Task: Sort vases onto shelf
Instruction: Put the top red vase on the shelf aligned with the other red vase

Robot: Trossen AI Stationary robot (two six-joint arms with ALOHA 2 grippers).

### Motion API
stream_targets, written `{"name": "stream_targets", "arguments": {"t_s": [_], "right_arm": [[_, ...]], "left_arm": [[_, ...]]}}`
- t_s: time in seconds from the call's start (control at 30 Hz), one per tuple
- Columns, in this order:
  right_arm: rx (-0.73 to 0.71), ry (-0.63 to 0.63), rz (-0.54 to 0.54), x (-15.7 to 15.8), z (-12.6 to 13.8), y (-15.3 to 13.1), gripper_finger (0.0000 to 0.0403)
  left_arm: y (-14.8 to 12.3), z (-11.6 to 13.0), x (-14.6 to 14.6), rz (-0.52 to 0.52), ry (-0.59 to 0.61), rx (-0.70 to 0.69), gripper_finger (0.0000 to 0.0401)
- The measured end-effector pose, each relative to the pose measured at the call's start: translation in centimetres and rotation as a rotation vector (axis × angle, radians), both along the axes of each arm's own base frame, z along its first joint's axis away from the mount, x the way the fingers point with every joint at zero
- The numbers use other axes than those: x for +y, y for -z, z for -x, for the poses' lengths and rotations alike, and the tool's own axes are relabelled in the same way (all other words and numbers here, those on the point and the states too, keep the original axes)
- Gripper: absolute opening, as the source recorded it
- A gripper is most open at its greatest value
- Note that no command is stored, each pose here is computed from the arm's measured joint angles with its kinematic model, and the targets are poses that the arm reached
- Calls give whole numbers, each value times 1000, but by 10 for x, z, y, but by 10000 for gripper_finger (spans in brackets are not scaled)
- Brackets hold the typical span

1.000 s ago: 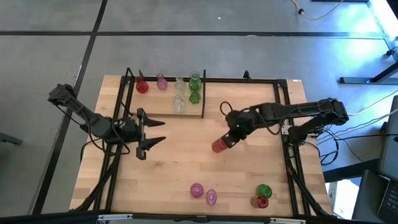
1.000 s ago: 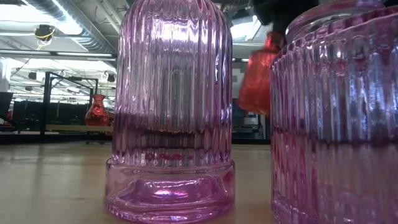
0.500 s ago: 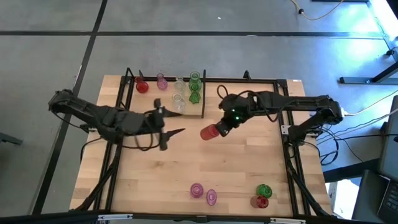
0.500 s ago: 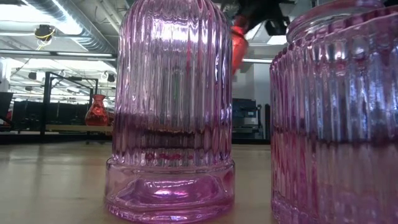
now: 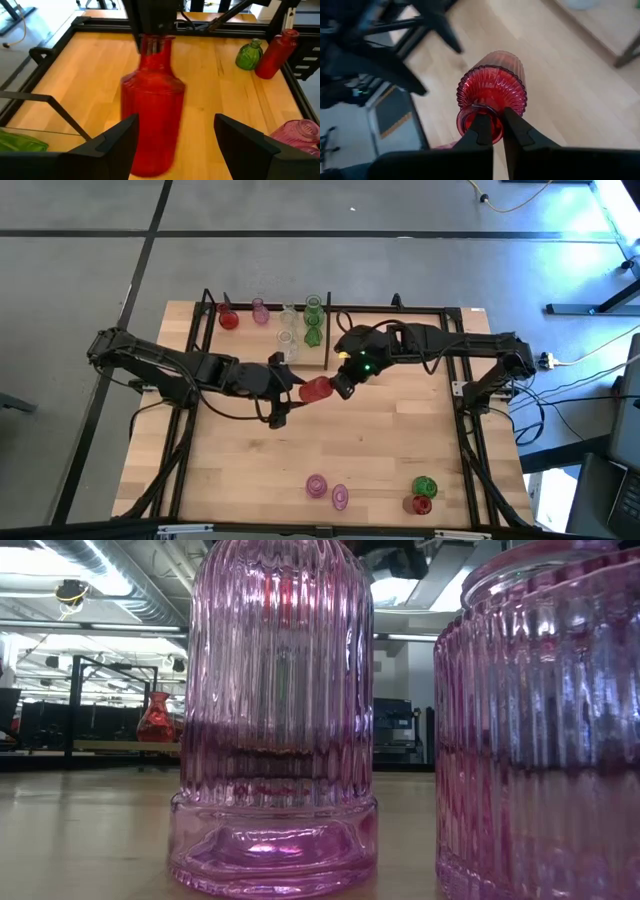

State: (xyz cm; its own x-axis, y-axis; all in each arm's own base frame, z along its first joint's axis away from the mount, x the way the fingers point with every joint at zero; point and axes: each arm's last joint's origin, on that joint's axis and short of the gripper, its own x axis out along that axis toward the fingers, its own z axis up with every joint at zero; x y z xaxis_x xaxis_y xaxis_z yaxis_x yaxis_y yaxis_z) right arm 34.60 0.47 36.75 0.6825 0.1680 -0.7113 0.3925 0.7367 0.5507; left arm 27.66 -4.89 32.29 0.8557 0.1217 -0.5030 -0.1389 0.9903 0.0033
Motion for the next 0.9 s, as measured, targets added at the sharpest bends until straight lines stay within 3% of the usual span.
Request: {"name": "stream_targets", "arguments": {"t_s": [0.43, 0.77, 0.9], "right_arm": [[-43, -54, -51, 2, -16, 8, 0], [-62, -66, -40, 2, -18, 8, 0], [-62, -69, -31, 2, -19, 8, 0]], "left_arm": [[15, -12, 6, 56, -2, 65, 252], [20, -18, 12, 113, -27, 72, 293], [16, -22, 16, 153, -26, 13, 307]]}}
